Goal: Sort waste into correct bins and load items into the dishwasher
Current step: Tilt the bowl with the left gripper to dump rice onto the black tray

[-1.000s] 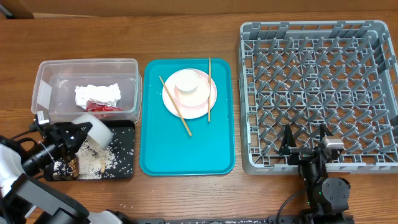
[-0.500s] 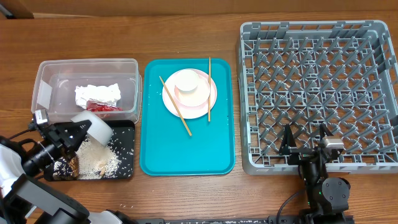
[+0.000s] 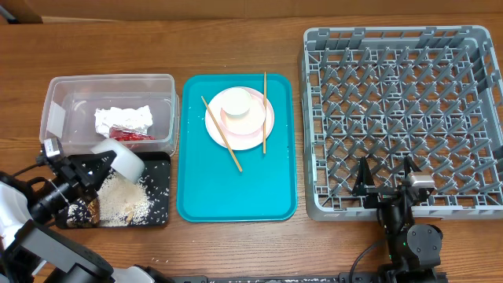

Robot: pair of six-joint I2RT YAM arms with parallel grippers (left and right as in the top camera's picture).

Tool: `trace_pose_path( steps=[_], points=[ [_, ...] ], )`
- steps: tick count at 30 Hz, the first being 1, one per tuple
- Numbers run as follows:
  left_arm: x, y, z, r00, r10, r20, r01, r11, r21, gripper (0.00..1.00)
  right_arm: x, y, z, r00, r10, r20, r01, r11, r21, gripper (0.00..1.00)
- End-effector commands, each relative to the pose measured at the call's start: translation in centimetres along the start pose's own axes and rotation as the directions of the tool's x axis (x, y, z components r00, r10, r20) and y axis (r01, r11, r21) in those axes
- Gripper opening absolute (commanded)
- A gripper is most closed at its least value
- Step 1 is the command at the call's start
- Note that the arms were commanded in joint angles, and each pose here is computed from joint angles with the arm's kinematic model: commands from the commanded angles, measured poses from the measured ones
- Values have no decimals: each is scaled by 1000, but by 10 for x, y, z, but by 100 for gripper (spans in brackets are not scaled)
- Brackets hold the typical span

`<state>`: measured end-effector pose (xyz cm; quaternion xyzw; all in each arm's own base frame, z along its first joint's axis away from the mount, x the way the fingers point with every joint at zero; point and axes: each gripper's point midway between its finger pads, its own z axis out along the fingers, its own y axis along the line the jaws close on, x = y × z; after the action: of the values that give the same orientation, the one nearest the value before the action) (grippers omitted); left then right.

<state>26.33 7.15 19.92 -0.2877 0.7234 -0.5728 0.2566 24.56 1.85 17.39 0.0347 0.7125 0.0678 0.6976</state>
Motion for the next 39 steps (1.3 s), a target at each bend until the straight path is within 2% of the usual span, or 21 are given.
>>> trace_pose_path(
  steps=[1,3,6,11,15,27,39],
  points=[
    [2,-12,2,996,85,12,-85,996,34,4,1,-1,0,1000,-6,5,6,1000,5,100],
    [-6,-8,0,990,137,35,-138,990,26,4,1,-1,0,1000,-6,5,6,1000,5,100],
    [-5,-8,2,998,53,28,-54,998,31,4,1,-1,0,1000,-6,5,6,1000,5,100],
    [-1,-3,6,992,126,-6,-126,992,0,4,2,-1,0,1000,-6,5,6,1000,5,100],
    [3,-3,9,997,77,-27,-78,997,-4,4,2,-1,0,1000,-6,5,6,1000,5,100],
    [28,-10,35,981,93,-172,-96,995,-12,4,1,-1,0,1000,-6,5,6,1000,5,100],
    [71,-29,73,920,160,-357,-165,986,16,4,2,-1,0,1000,-6,5,6,1000,5,100]
  ],
)
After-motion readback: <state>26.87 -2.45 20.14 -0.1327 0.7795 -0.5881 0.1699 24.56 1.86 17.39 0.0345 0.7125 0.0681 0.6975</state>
